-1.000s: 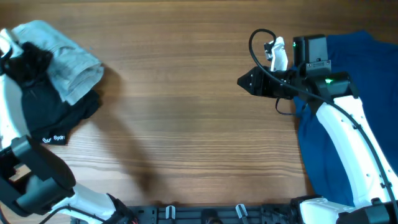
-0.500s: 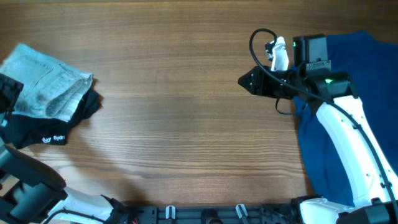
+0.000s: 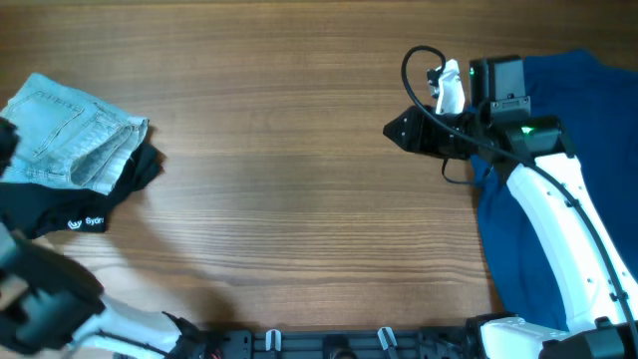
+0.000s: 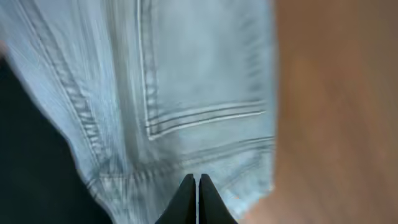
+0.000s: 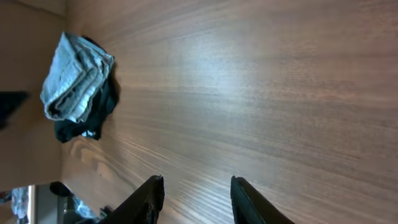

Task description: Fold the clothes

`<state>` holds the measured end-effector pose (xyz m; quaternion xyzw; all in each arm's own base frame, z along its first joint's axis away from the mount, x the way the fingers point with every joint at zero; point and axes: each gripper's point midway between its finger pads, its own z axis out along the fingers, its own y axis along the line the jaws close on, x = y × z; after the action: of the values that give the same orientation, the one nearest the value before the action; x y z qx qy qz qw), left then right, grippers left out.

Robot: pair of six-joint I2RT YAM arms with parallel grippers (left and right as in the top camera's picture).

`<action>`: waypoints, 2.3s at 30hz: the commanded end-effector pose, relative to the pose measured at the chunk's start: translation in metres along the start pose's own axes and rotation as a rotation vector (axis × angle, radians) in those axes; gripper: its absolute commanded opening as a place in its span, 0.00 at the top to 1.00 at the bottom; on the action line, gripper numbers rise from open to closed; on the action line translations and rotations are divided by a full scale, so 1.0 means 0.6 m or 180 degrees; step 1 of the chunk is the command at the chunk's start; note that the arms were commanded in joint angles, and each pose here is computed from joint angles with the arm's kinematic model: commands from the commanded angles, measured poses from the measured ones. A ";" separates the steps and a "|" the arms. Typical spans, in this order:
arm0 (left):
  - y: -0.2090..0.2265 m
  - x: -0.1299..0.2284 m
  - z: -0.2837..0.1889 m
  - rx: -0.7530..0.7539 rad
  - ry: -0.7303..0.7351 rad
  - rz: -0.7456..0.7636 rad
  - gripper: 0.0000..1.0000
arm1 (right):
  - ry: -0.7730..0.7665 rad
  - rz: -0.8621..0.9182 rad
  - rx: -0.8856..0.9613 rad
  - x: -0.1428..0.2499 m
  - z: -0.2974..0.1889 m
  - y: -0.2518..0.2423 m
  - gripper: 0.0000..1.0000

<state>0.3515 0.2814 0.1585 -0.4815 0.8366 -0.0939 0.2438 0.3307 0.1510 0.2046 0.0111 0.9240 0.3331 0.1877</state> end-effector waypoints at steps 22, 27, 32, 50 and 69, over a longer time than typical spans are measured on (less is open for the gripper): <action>-0.299 0.388 -0.405 0.1130 -0.0689 0.3582 0.00 | -0.2140 -0.1468 0.0273 -0.012 -0.355 0.160 0.00; -0.292 0.393 -0.398 0.1082 -0.0596 0.3588 0.00 | -0.2075 -0.1436 0.0293 -0.013 -0.346 0.154 0.00; -0.293 0.392 -0.393 0.1068 -0.0570 0.3589 0.00 | -0.1632 -0.1280 0.0312 0.006 -0.302 0.129 0.00; -0.293 0.392 -0.393 0.1068 -0.0570 0.3589 0.00 | -0.3166 -0.2738 0.1389 0.053 -0.367 0.038 0.00; -0.293 0.392 -0.393 0.1068 -0.0570 0.3589 0.00 | -0.3293 -0.2201 0.1152 0.125 -0.143 -0.163 0.00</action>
<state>0.2685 -0.0287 0.3557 0.0669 0.9145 -0.0472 0.3962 0.2392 0.0368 0.1823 -0.1084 0.7120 0.0456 0.6923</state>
